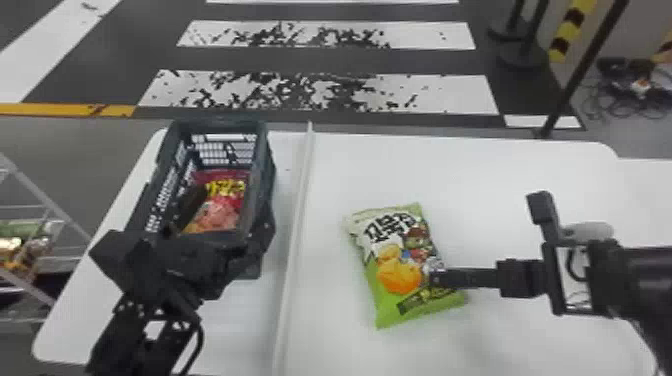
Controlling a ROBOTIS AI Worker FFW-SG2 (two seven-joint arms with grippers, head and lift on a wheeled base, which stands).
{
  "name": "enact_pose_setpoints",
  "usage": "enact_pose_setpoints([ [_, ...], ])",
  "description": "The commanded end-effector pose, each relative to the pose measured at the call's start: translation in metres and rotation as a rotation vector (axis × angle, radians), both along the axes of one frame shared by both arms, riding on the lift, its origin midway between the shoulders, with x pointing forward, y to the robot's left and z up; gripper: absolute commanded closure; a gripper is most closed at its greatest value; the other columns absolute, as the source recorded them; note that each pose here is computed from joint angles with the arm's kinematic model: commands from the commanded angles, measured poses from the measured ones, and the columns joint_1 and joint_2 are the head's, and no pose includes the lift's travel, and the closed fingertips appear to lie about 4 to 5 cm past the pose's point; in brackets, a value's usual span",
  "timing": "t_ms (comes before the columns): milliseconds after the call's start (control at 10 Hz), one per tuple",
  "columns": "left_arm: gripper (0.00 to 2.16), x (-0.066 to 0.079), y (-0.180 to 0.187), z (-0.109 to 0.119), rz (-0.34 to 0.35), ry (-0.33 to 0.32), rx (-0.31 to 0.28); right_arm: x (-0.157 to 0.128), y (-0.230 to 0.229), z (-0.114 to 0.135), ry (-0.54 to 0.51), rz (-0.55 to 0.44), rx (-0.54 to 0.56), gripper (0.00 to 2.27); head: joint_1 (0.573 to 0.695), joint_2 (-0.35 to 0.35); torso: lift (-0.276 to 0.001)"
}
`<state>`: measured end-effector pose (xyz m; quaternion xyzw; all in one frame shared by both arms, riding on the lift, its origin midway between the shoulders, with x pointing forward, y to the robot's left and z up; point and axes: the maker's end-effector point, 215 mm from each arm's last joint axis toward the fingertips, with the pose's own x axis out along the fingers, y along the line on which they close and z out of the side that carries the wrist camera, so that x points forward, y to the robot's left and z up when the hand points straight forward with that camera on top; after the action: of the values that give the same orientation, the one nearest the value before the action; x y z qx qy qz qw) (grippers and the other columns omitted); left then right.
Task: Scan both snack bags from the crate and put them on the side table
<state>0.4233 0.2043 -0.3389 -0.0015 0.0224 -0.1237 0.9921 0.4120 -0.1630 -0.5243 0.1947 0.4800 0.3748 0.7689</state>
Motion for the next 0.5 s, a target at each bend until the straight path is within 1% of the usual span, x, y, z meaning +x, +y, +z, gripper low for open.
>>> enact_pose_setpoints([
  [0, 0.08, 0.0, 0.0, 0.001, 0.0, -0.002, -0.001, -0.006, 0.003, -0.009, 0.004, 0.03, -0.031, 2.2, 0.695, 0.055, -0.087],
  [100, 0.08, 0.0, 0.0, 0.001, 0.0, -0.002, -0.001, -0.011, 0.005, -0.014, 0.01, 0.057, -0.055, 2.26, 0.695, 0.057, -0.087],
  [300, 0.08, 0.0, 0.001, 0.0, 0.001, -0.001, -0.001, -0.017, 0.013, -0.016, -0.006, 0.086, -0.046, 2.26, 0.695, 0.068, -0.087],
  [400, 0.08, 0.0, 0.001, 0.0, 0.003, -0.001, -0.001, -0.016, 0.01, -0.007, -0.03, 0.07, -0.046, 2.26, 0.695, 0.07, -0.087],
])
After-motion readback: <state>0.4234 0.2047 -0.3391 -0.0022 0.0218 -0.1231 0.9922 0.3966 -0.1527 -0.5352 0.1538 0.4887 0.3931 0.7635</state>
